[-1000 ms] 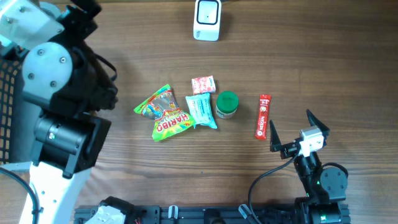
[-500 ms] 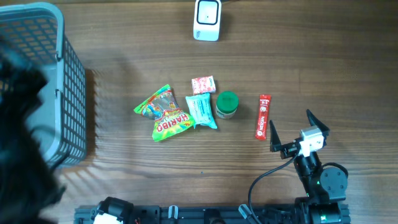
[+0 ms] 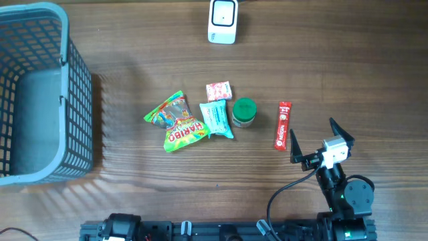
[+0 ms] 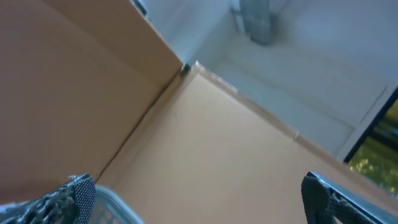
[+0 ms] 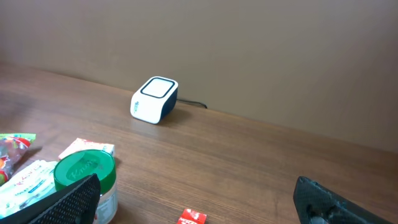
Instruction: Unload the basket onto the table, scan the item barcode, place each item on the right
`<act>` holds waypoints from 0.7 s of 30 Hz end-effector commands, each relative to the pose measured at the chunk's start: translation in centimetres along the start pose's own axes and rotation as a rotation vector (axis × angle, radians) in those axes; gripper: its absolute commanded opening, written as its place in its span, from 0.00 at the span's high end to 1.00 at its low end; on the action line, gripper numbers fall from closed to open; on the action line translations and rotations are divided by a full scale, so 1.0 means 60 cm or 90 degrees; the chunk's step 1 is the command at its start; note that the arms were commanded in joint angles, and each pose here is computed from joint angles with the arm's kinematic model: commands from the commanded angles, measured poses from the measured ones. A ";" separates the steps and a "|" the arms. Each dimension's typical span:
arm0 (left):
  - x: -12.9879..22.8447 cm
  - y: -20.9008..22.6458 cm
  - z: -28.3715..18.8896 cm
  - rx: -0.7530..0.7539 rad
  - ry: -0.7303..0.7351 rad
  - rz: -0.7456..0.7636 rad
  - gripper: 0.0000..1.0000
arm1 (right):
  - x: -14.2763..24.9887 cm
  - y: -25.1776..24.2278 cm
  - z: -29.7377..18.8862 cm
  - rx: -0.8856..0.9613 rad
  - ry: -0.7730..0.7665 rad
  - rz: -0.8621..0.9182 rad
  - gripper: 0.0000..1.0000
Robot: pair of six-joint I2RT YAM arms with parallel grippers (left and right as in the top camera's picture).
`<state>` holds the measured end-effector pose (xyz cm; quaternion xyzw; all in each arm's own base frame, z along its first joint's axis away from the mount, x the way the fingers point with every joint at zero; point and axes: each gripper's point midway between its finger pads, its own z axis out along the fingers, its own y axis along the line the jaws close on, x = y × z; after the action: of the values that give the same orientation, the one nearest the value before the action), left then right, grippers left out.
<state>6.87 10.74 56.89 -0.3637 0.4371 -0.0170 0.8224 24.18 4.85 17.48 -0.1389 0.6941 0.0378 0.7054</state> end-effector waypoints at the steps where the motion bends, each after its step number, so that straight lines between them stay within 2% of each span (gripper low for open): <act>1: 0.007 0.003 -0.005 0.005 0.011 -0.011 0.00 | -0.002 -0.003 0.000 0.009 -0.003 -0.007 0.00; 3: 0.003 0.010 -0.008 -0.005 0.004 -0.013 0.00 | -0.003 0.000 0.000 0.001 -0.005 0.009 0.00; 8: 0.007 0.015 -0.008 -0.012 0.002 -0.009 0.00 | -0.019 0.058 -0.007 -0.136 0.002 0.360 0.00; 11: 0.006 0.021 -0.015 -0.009 -0.004 -0.013 0.00 | -0.027 0.113 -0.024 -0.266 0.033 0.417 0.00; 12: 0.004 0.024 -0.019 -0.007 -0.009 -0.017 0.00 | -0.029 0.121 -0.028 -0.286 0.040 0.432 0.00; 15: 0.005 0.039 -0.035 -0.002 -0.022 -0.030 0.00 | -0.035 0.119 -0.028 -0.286 0.063 0.571 0.00; 18: 0.009 0.057 -0.052 0.005 -0.039 -0.044 0.00 | -0.061 0.137 -0.041 -0.346 0.042 0.533 0.00; 21: 0.015 0.074 -0.067 0.010 -0.056 -0.031 0.00 | -0.091 0.136 -0.050 -0.354 0.039 0.528 0.01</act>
<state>4.16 11.10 53.58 -0.3715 0.3998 -0.0416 0.8369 20.53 11.70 19.40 -0.0204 0.6836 0.4564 0.5692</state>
